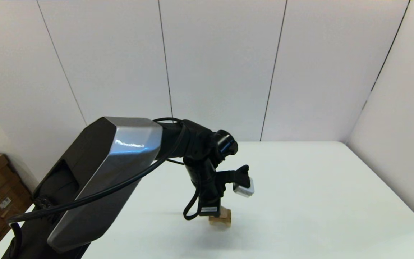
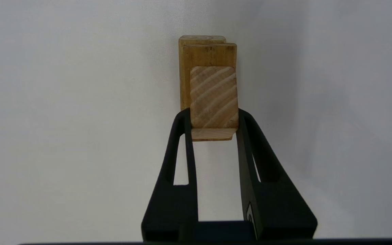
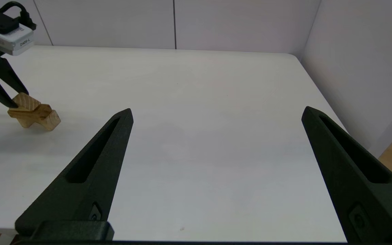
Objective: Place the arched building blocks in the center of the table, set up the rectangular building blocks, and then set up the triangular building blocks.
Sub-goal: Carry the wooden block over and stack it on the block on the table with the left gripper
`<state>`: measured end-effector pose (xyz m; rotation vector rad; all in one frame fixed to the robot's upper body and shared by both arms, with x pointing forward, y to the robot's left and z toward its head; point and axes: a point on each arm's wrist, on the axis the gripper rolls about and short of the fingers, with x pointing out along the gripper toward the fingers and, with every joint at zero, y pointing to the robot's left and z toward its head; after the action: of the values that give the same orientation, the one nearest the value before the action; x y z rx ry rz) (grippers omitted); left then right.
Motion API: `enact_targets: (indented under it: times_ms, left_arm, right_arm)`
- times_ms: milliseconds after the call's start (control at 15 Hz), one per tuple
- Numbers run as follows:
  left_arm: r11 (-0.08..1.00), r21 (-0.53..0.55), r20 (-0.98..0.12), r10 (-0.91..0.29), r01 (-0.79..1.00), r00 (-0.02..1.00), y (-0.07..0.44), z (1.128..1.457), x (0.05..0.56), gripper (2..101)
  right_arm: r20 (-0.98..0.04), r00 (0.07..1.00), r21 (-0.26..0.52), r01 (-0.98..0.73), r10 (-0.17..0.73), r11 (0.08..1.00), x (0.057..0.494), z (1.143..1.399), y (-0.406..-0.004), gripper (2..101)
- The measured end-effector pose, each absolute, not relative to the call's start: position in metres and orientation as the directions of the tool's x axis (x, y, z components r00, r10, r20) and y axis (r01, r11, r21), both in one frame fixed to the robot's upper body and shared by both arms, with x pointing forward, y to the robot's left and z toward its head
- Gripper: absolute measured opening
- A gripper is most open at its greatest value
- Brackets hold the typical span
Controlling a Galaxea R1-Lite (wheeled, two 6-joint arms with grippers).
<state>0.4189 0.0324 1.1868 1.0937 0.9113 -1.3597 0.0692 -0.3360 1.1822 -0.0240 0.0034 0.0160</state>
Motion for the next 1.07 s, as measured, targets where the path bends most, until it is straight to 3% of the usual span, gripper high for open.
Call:
enact_targets:
  times_ms: [1067]
  left_arm:
    - [-0.113, 0.083, -0.957, -0.287, 0.990, 0.048, 0.0325, 1.1906, 0.4185, 21.1]
  right_arm:
    - [-0.003, 1.000, -0.024, -0.016, 0.016, 1.000, 0.0692, 1.1822, -0.3360, 98.0]
